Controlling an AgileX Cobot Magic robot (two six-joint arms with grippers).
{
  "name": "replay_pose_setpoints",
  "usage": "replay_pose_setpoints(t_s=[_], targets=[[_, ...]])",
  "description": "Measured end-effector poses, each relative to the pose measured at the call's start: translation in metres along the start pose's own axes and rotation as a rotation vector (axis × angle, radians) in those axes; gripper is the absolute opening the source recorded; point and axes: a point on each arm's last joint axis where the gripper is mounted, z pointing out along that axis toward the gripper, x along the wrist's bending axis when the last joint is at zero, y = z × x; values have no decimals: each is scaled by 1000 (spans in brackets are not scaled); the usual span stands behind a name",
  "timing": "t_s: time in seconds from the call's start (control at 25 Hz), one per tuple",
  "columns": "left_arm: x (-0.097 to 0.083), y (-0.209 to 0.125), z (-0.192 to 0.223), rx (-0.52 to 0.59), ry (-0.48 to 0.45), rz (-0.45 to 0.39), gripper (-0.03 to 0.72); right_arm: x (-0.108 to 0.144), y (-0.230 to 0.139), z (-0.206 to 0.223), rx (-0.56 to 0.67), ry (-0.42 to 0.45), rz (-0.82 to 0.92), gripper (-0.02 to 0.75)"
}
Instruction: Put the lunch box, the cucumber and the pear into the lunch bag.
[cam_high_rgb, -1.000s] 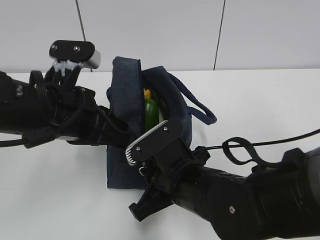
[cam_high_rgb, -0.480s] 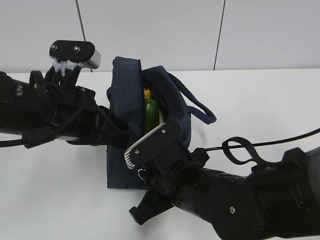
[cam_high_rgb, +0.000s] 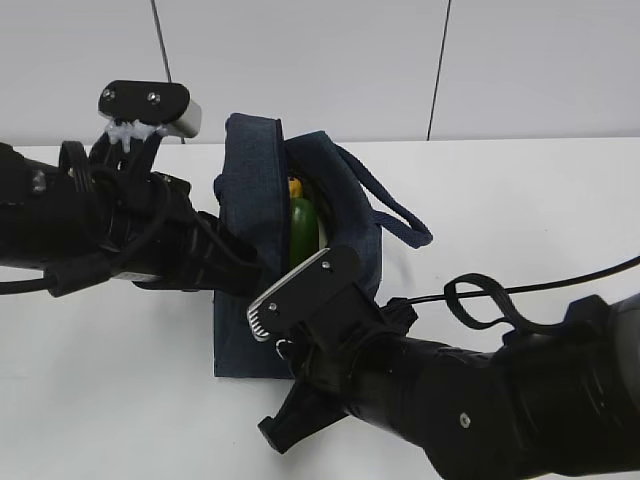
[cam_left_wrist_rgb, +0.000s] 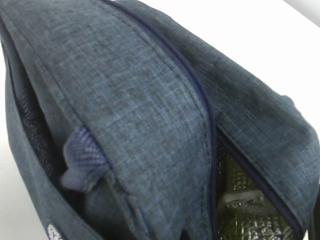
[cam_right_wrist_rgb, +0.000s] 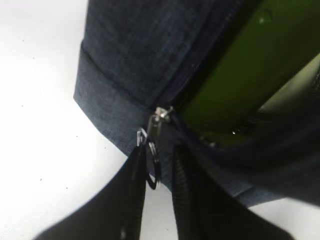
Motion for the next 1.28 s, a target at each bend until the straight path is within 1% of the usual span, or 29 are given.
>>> replay_pose_setpoints(t_s=[0.52, 0.6, 0.68, 0.76, 0.92, 1.28], targets=[[0, 0, 0, 0, 0, 0, 3, 2, 3, 5, 2, 6, 0, 144], [0, 0, 0, 0, 0, 0, 3, 2, 3, 5, 0, 6, 0, 113], [0, 0, 0, 0, 0, 0, 3, 2, 3, 5, 0, 6, 0, 31], [0, 0, 0, 0, 0, 0, 3, 2, 3, 5, 1, 6, 0, 0], [0, 0, 0, 0, 0, 0, 3, 2, 3, 5, 4, 8, -1, 0], [0, -2, 1, 10, -2, -1, 3, 5, 3, 1, 40, 52, 4, 0]])
